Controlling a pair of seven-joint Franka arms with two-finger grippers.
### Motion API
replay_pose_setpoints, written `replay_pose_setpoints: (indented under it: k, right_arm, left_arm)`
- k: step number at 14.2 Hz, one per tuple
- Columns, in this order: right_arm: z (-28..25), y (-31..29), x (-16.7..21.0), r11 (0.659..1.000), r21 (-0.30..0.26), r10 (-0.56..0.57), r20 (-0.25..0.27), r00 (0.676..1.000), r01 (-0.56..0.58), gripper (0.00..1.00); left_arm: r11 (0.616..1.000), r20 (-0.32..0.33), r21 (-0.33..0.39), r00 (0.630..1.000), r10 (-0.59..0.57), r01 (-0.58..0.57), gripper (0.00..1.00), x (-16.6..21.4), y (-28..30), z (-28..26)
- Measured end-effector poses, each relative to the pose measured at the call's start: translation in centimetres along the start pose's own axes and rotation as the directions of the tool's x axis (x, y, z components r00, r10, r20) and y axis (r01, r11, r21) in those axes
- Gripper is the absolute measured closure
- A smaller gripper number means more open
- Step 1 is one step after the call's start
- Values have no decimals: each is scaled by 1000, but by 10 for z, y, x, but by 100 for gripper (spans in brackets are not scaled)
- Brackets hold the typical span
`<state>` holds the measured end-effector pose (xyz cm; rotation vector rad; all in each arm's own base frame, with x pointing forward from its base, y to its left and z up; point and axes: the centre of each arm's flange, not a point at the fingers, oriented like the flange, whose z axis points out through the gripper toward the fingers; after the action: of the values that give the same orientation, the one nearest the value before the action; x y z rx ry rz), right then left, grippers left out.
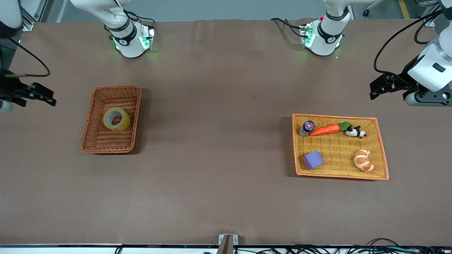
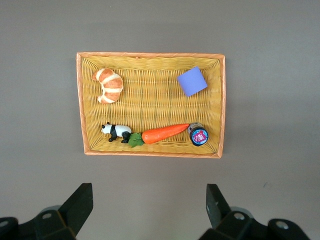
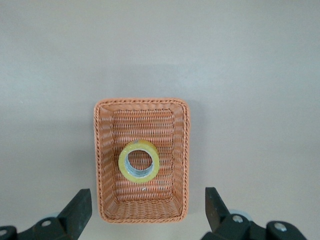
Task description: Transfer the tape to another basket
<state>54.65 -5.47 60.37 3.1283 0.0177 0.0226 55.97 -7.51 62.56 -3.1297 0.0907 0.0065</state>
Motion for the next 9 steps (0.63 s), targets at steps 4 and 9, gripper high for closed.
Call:
replay_pose_setpoints:
  k: [4, 9]
  right_arm:
    - [-48, -7, 1, 998, 6, 68, -20, 997, -68, 0]
    - [-39, -24, 10, 989, 36, 143, 5, 990, -143, 0]
  left_arm:
    - [1000, 0, 0, 1000, 1, -1, 0, 0, 0, 0]
    - [1000, -11, -1, 1000, 0, 0, 0, 0, 0, -5]
